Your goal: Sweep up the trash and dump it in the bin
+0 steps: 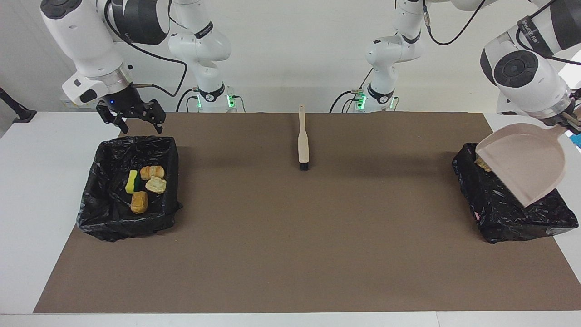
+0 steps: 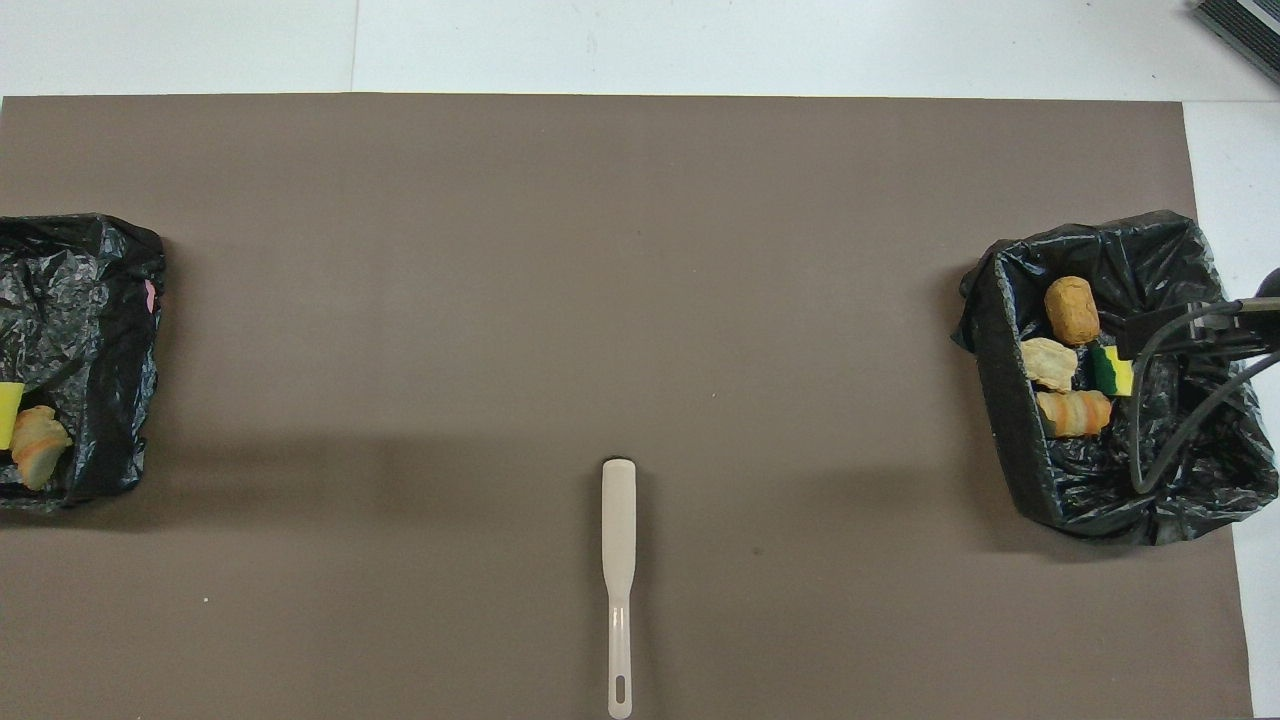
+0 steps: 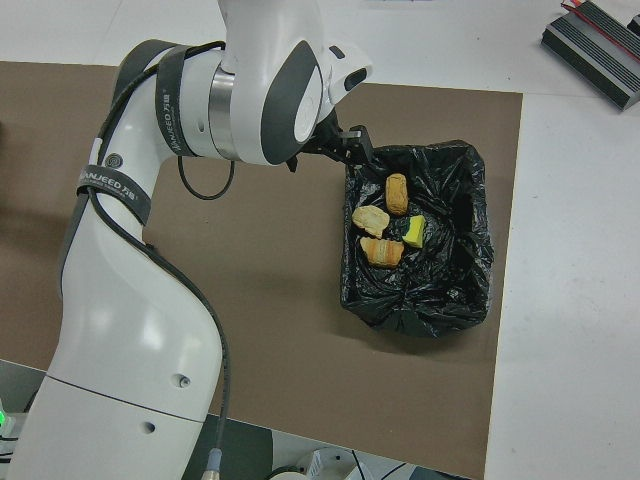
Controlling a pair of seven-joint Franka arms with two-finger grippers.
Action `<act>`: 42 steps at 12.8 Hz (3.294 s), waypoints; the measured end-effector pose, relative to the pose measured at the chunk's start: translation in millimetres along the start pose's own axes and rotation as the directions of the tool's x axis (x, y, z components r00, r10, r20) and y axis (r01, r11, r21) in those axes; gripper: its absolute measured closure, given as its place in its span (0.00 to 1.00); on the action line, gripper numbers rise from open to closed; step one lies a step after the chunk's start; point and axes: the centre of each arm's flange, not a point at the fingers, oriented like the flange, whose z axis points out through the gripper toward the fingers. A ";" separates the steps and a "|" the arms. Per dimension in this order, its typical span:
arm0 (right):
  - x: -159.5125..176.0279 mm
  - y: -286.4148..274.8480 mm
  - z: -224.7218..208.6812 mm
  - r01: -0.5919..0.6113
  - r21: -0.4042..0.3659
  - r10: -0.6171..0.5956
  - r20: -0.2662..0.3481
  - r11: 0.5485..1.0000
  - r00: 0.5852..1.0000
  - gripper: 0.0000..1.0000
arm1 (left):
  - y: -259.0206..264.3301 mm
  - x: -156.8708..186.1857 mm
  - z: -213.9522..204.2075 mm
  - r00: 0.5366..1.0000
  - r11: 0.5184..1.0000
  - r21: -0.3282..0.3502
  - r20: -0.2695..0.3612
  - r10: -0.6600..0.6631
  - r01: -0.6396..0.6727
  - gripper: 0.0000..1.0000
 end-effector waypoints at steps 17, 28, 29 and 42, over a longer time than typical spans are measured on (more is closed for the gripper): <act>0.0 -0.3 0.6 0.000 0.001 0.000 0.001 1.000 1.000 0.00 | 131.6 365.5 -217.1 0.372 0.351 -0.749 -0.150 -0.916 0.562 0.69; -0.1 -0.3 0.8 0.000 0.001 0.000 0.001 1.000 1.000 0.00 | 178.6 451.7 -226.3 0.317 0.244 -0.766 -0.055 -0.947 0.594 0.34; -0.1 -0.3 0.8 0.000 0.001 0.000 0.001 1.000 1.000 0.00 | 174.7 447.0 -227.5 0.308 0.238 -0.768 -0.056 -0.950 0.594 0.23; -0.1 -0.3 0.8 0.000 0.001 0.000 0.001 1.000 1.000 0.00 | 80.8 78.9 -203.3 0.225 0.297 -0.744 -0.199 -0.954 0.599 0.00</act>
